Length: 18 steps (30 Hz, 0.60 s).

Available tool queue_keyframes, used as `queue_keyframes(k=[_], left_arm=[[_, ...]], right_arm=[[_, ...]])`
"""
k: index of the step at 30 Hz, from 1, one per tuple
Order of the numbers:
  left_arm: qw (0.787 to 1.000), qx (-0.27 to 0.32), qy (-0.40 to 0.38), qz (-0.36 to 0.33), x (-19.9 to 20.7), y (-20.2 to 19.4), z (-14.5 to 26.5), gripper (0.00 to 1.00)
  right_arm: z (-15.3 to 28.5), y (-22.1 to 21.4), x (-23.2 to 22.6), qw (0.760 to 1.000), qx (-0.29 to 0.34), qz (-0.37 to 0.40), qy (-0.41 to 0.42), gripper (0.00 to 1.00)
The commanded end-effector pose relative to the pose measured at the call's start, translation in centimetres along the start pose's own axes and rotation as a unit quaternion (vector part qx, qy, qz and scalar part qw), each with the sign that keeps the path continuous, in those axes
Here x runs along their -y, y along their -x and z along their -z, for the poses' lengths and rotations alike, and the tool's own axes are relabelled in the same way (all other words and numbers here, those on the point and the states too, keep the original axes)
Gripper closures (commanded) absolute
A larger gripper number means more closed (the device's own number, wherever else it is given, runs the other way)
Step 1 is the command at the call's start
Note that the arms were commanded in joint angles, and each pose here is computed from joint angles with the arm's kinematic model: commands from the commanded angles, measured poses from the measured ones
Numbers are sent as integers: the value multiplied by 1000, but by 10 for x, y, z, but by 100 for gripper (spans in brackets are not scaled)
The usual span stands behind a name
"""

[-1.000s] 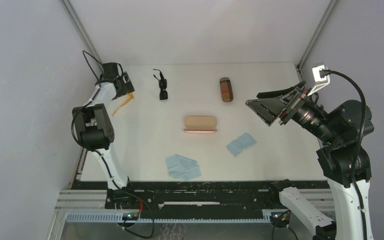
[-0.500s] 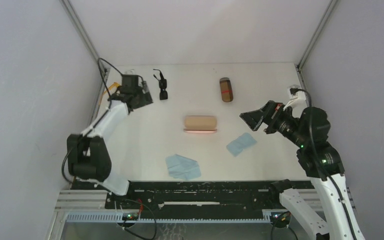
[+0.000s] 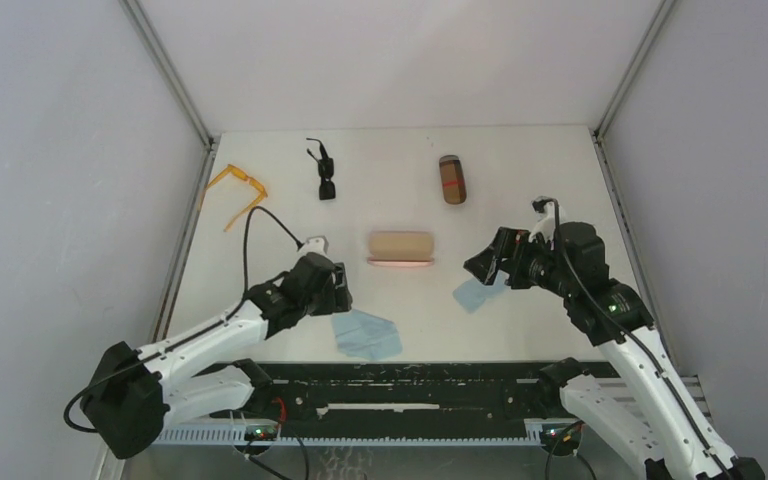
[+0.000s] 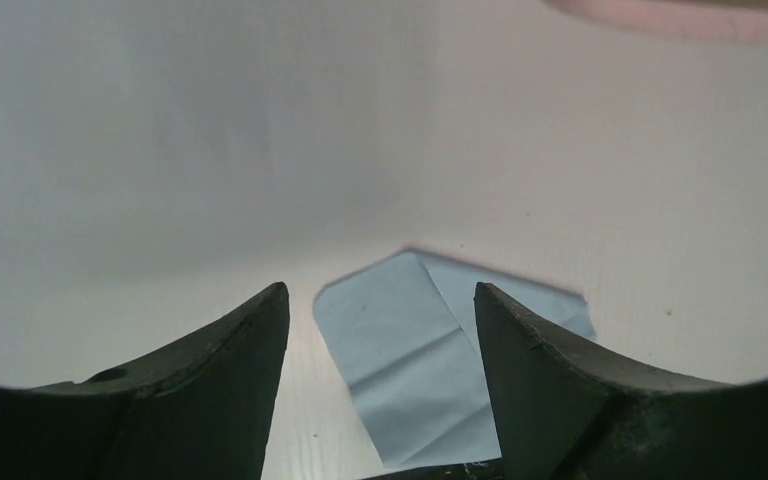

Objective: Organize the sunglasses
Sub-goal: Fold the glasses cleaning cloth at the center of the board.

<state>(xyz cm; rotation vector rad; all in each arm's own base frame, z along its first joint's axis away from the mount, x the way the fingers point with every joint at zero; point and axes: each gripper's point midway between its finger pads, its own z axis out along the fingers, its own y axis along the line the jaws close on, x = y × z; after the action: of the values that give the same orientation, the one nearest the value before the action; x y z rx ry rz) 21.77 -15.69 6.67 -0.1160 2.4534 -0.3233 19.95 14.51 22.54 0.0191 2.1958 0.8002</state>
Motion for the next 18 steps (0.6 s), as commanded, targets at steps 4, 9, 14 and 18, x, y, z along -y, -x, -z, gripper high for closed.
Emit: queue_keyframes(k=[4,9,14,18], left_arm=[[999,-5,-24,43,21,-36,-1,28],[999,-21,-20,40,19,-56,-3,34],[999,-32,-14,39,13,-67,-4,40],[998,-44,-11,33,11,-74,-5,42]], right_arm=[[-2,17,-50,997,19,23,71,3],[48,56,-120,977,71,45,196,0],[95,91,-158,960,119,42,251,0],[113,105,-173,951,128,35,280,0]])
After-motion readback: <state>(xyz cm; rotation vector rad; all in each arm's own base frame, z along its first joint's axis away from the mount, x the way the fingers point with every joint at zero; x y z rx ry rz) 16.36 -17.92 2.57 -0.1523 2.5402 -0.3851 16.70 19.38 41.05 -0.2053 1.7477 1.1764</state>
